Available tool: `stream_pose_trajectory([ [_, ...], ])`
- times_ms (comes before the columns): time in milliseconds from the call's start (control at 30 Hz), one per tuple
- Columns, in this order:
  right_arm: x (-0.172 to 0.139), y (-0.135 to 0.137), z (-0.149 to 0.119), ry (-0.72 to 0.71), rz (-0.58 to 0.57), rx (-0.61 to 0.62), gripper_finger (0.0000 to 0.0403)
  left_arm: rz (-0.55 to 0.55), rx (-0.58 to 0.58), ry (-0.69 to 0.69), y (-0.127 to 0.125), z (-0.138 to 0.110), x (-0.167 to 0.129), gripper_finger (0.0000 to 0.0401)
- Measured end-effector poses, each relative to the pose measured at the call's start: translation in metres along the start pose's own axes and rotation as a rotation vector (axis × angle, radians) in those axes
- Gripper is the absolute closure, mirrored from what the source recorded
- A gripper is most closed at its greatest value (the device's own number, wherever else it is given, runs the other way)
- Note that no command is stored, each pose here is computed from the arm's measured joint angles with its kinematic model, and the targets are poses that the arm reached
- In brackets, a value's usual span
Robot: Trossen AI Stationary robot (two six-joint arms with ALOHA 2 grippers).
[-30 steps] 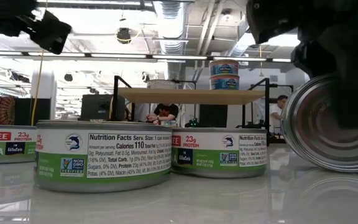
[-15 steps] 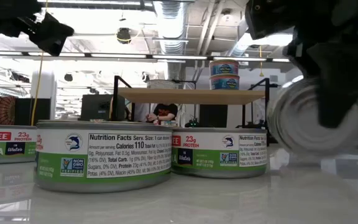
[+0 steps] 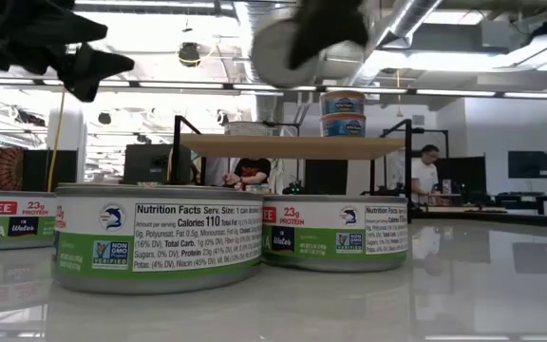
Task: Stack canned seafood by type on shelf
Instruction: Stack the green white tuna can on top of the other green white tuna can on the shelf
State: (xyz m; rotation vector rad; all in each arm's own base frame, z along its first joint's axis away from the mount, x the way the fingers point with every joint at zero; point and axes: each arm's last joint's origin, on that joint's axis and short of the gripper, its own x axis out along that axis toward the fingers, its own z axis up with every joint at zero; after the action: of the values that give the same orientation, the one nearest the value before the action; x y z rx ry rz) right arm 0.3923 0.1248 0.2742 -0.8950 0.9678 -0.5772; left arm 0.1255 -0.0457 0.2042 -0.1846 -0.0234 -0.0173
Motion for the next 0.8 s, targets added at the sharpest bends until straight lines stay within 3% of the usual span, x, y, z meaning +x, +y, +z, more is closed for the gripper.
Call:
stream_pose_trajectory([
  [100,0.036,-0.025,0.011,-0.012,-0.055,-0.033,0.0236,-0.014,-0.032,-0.034,0.003,-0.013,-0.003,0.0168],
  [333,0.102,-0.079,0.013,-0.014,-0.136,-0.038,0.0249,-0.027,-0.063,0.036,0.005,-0.021,-0.004,0.0168],
  [567,0.144,-0.114,-0.001,-0.048,-0.123,0.056,0.0213,-0.067,-0.056,0.079,0.004,-0.025,-0.004,0.0168],
  [800,0.172,-0.128,-0.013,-0.062,-0.086,0.067,0.0231,-0.072,-0.057,0.083,0.004,-0.025,-0.004,0.0168],
])
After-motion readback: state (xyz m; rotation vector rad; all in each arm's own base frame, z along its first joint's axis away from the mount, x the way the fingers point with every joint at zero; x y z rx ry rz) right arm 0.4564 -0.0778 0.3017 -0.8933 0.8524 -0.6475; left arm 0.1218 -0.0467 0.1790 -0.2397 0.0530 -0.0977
